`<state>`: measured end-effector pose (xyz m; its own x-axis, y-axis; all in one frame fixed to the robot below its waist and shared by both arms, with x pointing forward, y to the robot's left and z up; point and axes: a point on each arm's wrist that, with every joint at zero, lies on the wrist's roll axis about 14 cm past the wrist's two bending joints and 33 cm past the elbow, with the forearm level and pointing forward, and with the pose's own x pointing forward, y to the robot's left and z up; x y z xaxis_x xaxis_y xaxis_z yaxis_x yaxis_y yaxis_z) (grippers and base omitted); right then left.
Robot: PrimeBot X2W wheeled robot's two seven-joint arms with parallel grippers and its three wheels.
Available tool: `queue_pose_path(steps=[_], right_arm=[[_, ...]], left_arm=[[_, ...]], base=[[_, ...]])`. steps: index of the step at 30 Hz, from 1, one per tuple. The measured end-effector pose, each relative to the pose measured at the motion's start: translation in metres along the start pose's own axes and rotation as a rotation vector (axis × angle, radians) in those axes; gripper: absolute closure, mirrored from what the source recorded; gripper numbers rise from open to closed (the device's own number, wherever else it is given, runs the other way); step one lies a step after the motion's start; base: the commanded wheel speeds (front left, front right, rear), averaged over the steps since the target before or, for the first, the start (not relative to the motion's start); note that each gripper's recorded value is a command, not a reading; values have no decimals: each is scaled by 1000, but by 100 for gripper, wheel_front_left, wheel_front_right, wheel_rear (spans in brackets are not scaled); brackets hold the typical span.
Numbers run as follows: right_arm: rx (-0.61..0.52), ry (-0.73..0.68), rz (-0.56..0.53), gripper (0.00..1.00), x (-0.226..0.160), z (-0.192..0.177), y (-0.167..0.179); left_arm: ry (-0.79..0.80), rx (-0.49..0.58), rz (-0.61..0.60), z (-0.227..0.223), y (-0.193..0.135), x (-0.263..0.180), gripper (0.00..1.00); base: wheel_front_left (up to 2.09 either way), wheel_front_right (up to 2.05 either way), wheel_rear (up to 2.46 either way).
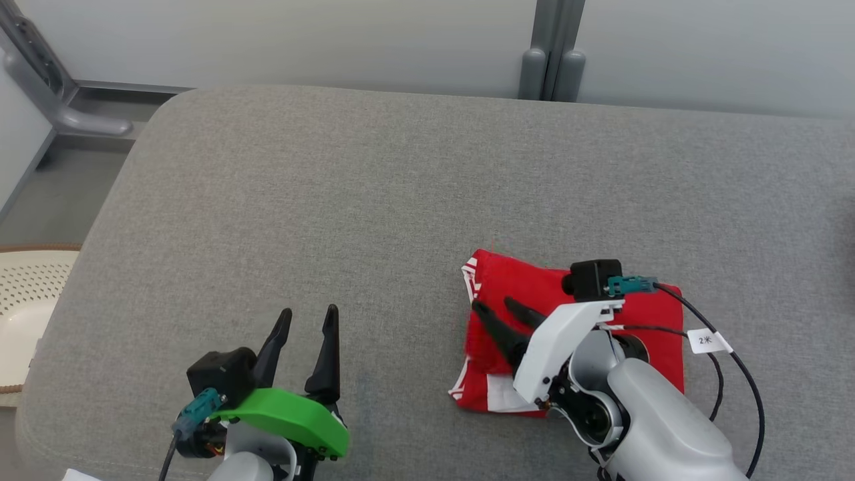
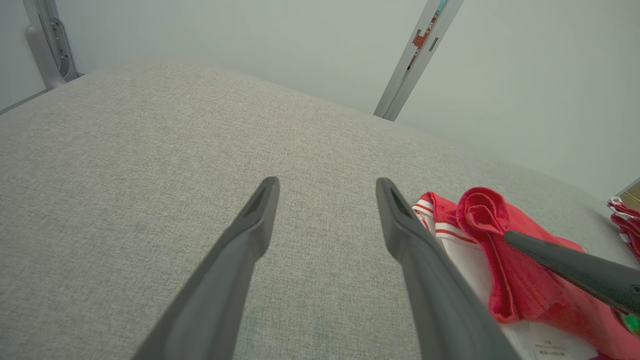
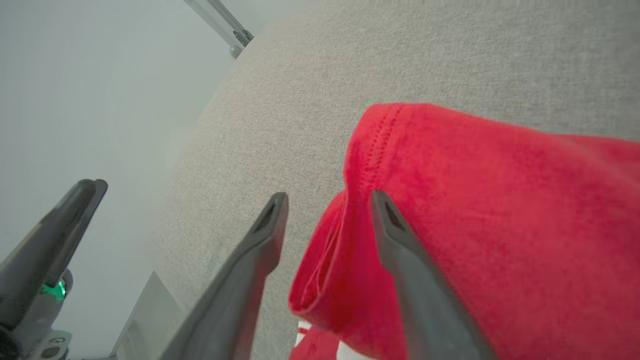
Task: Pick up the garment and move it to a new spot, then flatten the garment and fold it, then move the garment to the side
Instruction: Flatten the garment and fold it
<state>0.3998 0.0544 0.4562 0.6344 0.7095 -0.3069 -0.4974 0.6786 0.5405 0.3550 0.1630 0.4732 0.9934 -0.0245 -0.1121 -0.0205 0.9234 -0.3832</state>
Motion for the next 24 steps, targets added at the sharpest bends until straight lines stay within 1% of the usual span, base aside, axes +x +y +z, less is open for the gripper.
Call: queue_pose_path(steps=[5,8,11,14,17,24], right_arm=[[16,-46,44,0,2,10,13],[-6,-119,31,0,-3,27,5],[-84,-206,-29,0,-16,50,-20],[-200,-305,-109,0,-35,74,-47],[-259,-392,-180,0,-55,92,-67],[-349,-522,-372,0,-115,102,-109]], left_arm=[[1,0,-17,-1,-6,4,0],[7,2,-26,-3,-9,6,0],[10,11,-52,-4,-15,9,0],[8,18,-88,-3,-27,14,0],[2,26,-119,-1,-37,20,0],[-14,51,-159,1,-53,29,0]], base=[[0,0,0],[0,0,0],[0,0,0],[0,0,0],[0,0,0],[0,0,0]])
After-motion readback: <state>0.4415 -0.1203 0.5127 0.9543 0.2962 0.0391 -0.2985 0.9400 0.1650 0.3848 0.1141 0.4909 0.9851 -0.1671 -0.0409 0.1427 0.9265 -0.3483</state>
